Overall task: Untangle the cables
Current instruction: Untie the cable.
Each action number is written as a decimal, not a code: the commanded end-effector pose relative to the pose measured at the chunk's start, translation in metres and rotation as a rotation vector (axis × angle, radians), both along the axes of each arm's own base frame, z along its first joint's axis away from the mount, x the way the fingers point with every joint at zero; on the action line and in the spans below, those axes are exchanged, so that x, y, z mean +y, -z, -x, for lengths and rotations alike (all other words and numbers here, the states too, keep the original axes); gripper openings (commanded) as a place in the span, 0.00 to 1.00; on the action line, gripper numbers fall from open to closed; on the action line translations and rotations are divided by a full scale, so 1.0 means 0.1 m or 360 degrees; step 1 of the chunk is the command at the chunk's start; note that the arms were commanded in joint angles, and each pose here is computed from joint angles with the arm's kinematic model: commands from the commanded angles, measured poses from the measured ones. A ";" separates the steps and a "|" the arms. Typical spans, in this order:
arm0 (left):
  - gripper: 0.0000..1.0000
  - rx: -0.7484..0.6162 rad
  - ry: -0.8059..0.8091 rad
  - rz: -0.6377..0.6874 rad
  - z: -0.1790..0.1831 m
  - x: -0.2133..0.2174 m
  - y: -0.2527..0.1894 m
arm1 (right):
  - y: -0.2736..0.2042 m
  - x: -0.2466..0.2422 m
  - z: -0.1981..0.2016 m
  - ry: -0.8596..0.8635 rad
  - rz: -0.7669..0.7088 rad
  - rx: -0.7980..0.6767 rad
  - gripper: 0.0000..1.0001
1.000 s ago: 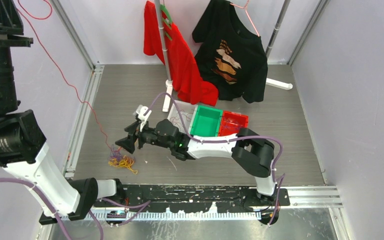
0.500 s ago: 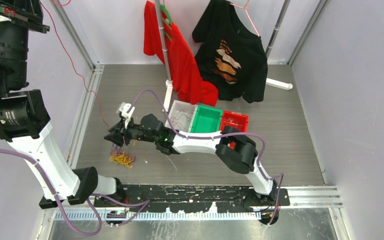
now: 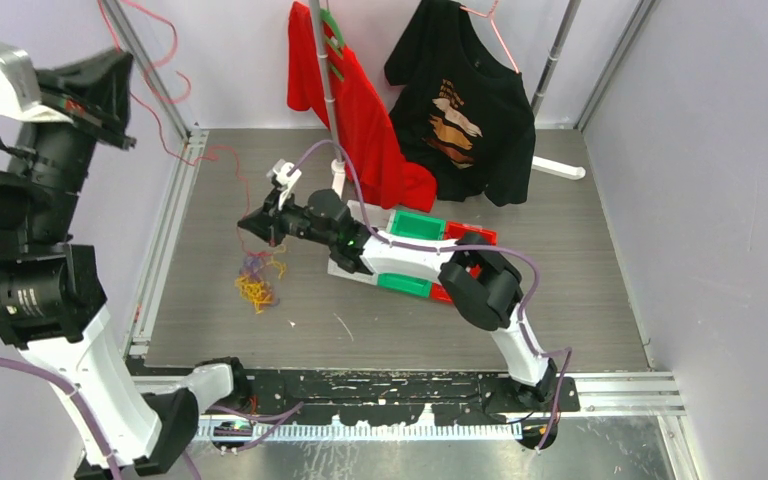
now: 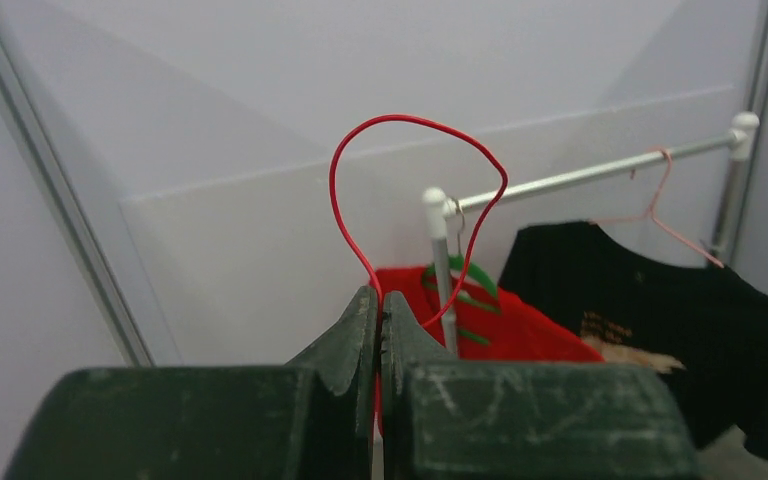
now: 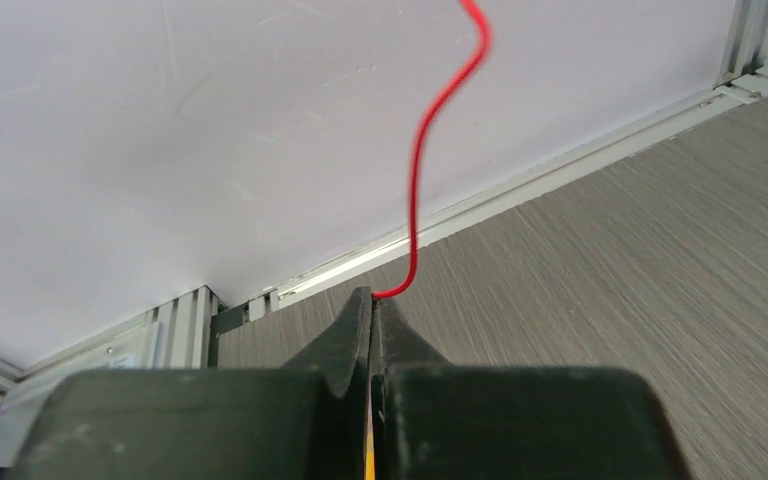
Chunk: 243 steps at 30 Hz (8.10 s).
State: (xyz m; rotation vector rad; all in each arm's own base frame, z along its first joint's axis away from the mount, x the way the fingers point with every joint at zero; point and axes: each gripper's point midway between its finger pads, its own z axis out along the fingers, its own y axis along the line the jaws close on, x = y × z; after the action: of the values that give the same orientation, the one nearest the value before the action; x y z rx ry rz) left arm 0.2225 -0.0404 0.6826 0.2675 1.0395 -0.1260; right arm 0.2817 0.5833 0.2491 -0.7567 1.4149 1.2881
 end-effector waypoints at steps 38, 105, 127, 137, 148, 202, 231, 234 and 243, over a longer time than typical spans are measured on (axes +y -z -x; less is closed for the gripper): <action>0.37 0.1316 0.0626 -0.0131 -0.39 -0.34 3.81 | -1.18 -0.78 0.36 -0.0016 -0.0256 -0.0006 0.01; 0.42 0.2065 0.0633 -0.0166 -1.25 -0.40 5.82 | -0.26 -1.56 -0.01 0.0394 -0.0008 0.0326 0.23; 0.09 0.2172 0.0759 -0.0129 -1.07 -0.49 5.70 | -0.29 -1.55 -0.01 0.0387 -0.0034 0.0348 0.15; 0.00 0.1796 0.0741 -0.0169 -0.88 -0.55 4.06 | -0.34 -1.57 0.05 0.0372 -0.0041 0.0244 0.33; 0.70 0.2051 0.0545 -0.0202 -0.86 -0.35 4.84 | -0.29 -1.61 0.12 0.0414 -0.0002 0.0165 0.51; 0.00 0.1778 0.0844 -0.0108 -0.31 -0.69 3.27 | -0.57 -1.22 0.11 0.0439 -0.0059 -0.0090 0.68; 0.00 0.1346 0.0840 -0.0187 0.01 -0.76 2.32 | 0.20 -0.79 -0.11 0.0718 0.0026 -0.0129 0.65; 0.00 0.1214 0.0831 -0.0199 0.07 -0.77 2.06 | 0.35 -0.78 -0.12 0.0719 0.0054 -0.0099 0.65; 0.00 0.0762 0.0579 -0.0303 0.16 -0.62 1.31 | 0.68 -0.81 -0.08 0.0714 0.0105 -0.0020 0.65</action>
State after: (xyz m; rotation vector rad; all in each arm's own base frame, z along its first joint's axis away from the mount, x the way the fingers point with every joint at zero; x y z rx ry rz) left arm 0.2097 -0.1118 0.5039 0.6326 1.6468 -0.5864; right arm 0.2894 0.5021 0.1586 -0.5256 1.5845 0.8367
